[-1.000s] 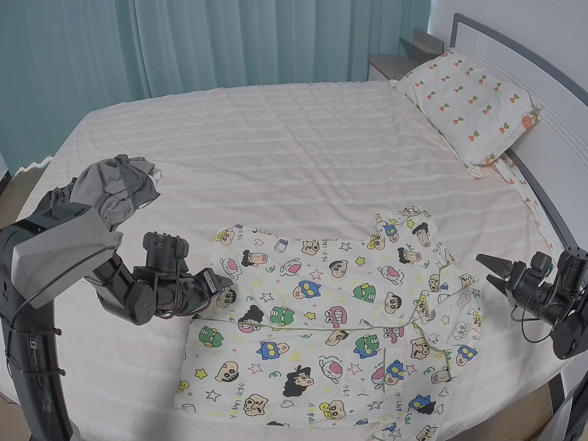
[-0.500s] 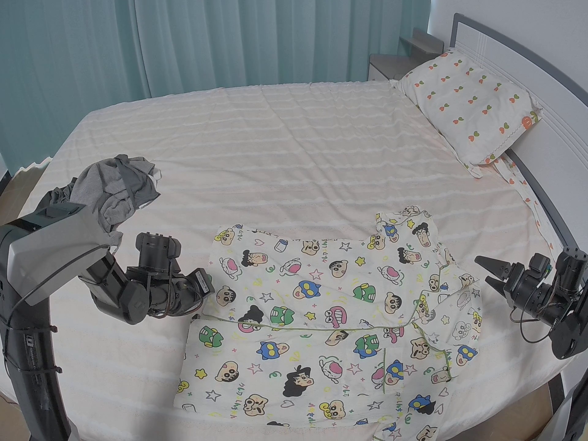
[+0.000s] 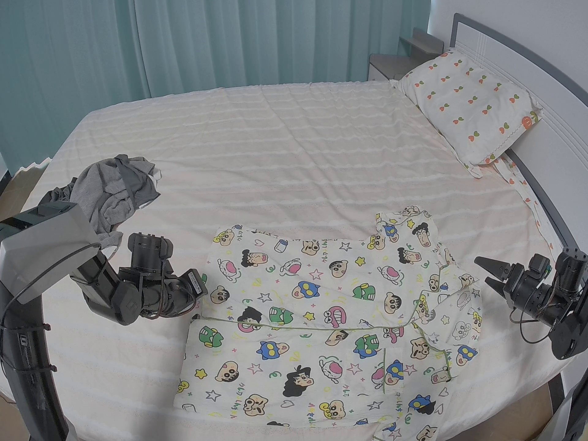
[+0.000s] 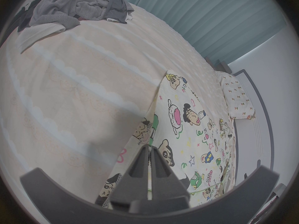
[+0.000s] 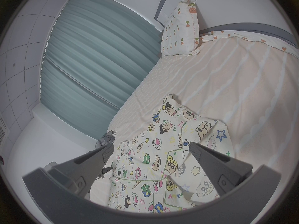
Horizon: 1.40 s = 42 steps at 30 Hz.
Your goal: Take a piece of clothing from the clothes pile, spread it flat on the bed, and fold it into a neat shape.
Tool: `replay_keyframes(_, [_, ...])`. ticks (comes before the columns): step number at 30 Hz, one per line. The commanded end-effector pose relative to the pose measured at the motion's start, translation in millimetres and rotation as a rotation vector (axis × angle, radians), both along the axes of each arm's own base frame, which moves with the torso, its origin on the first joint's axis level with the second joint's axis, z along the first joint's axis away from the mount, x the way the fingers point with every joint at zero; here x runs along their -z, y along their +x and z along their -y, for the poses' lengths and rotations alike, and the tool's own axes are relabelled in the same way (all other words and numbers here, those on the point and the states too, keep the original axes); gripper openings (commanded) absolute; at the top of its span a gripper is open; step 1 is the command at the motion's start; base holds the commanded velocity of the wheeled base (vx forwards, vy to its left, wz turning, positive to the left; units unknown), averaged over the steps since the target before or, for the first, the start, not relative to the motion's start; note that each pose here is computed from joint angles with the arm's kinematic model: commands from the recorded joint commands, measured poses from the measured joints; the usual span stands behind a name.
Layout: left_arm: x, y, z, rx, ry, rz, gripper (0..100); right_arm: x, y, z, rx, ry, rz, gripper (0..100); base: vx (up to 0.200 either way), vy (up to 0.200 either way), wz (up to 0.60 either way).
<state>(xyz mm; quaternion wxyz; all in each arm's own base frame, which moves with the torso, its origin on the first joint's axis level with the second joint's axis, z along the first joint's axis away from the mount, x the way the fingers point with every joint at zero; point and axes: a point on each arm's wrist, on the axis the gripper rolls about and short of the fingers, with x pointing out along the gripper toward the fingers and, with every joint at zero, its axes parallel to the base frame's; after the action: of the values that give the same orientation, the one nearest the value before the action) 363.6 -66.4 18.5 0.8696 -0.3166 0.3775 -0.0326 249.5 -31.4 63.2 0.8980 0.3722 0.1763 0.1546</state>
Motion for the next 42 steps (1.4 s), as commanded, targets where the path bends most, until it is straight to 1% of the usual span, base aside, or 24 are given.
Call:
replay_keyframes(1, [0.7, 0.8, -5.6, -0.016, 0.001, -0.002, 0, -0.4, 0.3, 0.0, -0.001, -0.001, 0.007, 100, 0.0, 0.0, 0.0])
replay_keyframes(8, [2.3, 2.4, -15.1, -0.039, 0.001, -0.005, 0, 0.2, 0.2, -0.4, -0.002, -0.001, 0.004, 100, 0.0, 0.0, 0.0])
replay_keyframes(16, [6.8, 1.8, -14.5, -0.036, 0.002, -0.019, 0, 0.4, -0.2, -0.5, -0.002, -0.002, 0.004, 100, 0.0, 0.0, 0.0])
replay_keyframes(23, [5.4, 3.4, -13.7, -0.037, -0.002, -0.012, 0, 0.2, -0.3, -0.5, -0.003, -0.003, 0.004, 100, 0.0, 0.0, 0.0])
replay_keyframes(24, [5.7, 3.1, -14.4, -0.038, -0.001, -0.014, 100, 0.2, -0.6, -0.6, -0.003, -0.004, 0.005, 100, 0.0, 0.0, 0.0])
replay_keyframes(29, [-0.3, 1.2, -18.5, -0.05, -0.008, -0.008, 100, -2.1, -6.5, -3.1, -0.01, -0.008, 0.005, 100, 0.0, 0.0, 0.0])
replay_keyframes(31, [-9.2, -6.4, -24.8, -0.062, -0.017, -0.001, 100, -5.8, -13.2, -4.2, -0.012, -0.019, 0.014, 100, 0.0, 0.0, 0.0])
replay_keyframes(33, [-21.0, -17.7, -28.5, -0.058, -0.053, 0.005, 100, -7.7, -19.0, -5.2, -0.011, -0.021, 0.014, 100, 0.0, 0.0, 0.0])
replay_keyframes(34, [-21.0, -17.7, -28.5, -0.058, -0.053, 0.005, 100, -7.7, -19.0, -5.2, -0.011, -0.021, 0.014, 100, 0.0, 0.0, 0.0])
replay_keyframes(35, [-38.2, -37.2, -31.5, -0.045, -0.129, 0.005, 100, -10.7, -26.1, -6.4, -0.013, -0.027, 0.018, 100, 0.0, 0.0, 0.0])
replay_keyframes(36, [-38.2, -37.2, -31.5, -0.045, -0.129, 0.005, 100, -10.7, -26.1, -6.4, -0.013, -0.027, 0.018, 100, 0.0, 0.0, 0.0])
replay_keyframes(37, [-57.1, -59.2, -35.0, -0.03, -0.201, 0.015, 100, -10.4, -34.4, -8.1, -0.016, -0.03, 0.005, 100, 0.0, 0.0, 0.0])
replay_keyframes(38, [-62.2, -66.6, -35.6, -0.026, -0.222, 0.017, 100, -10.1, -37.0, -8.6, -0.016, -0.03, 0.0, 100, 0.0, 0.0, 0.0])
replay_keyframes(39, [-62.2, -66.6, -35.6, -0.026, -0.222, 0.017, 100, -10.1, -37.0, -8.6, -0.016, -0.03, 0.0, 100, 0.0, 0.0, 0.0])
replay_keyframes(40, [-75.6, -98.8, -36.7, -0.014, -0.29, 0.008, 100, -5.2, -46.8, -12.4, -0.03, -0.032, -0.038, 100, 0.0, 0.0, 0.0])
replay_keyframes(42, [-79.4, -120.0, -37.2, -0.006, -0.316, -0.002, 100, -3.2, -47.3, -14.7, -0.04, -0.033, -0.055, 100, 0.0, 0.0, 0.0])
